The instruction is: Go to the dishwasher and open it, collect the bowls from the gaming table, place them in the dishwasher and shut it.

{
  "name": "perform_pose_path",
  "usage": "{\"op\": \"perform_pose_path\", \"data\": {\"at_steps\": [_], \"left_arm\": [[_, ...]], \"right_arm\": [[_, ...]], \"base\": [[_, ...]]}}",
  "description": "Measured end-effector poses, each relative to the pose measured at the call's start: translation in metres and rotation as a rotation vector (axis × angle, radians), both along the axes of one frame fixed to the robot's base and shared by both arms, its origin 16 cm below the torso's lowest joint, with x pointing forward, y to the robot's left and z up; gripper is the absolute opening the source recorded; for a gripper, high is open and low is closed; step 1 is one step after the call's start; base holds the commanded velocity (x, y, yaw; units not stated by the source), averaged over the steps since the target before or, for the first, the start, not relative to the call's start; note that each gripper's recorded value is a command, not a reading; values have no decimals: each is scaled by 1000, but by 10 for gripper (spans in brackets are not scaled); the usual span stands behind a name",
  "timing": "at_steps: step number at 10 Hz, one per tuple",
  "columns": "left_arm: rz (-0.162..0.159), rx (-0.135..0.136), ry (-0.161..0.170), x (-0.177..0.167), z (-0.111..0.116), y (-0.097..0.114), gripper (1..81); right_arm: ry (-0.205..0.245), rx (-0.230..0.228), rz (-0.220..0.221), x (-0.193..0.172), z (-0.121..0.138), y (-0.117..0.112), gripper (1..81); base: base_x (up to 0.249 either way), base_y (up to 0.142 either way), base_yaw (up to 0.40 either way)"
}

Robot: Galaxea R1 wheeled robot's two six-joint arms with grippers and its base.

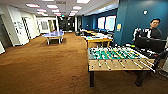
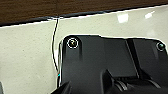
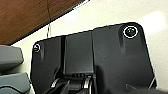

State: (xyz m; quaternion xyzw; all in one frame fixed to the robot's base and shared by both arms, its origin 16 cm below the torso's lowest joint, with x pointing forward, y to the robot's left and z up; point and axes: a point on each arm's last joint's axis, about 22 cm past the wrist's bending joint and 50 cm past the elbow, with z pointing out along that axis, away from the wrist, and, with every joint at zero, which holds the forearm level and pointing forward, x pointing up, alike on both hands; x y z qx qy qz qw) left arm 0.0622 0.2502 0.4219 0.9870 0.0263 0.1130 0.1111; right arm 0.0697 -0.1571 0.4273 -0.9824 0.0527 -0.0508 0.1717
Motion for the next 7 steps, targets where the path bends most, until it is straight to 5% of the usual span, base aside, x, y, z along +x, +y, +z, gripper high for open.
{"op": "perform_pose_path", "data": {"at_steps": [7], "left_arm": [[5,2,-3,3,0,2,811]], "right_arm": [[1,1,1,0,0,0,811]], "base": [[0,0,347]]}}
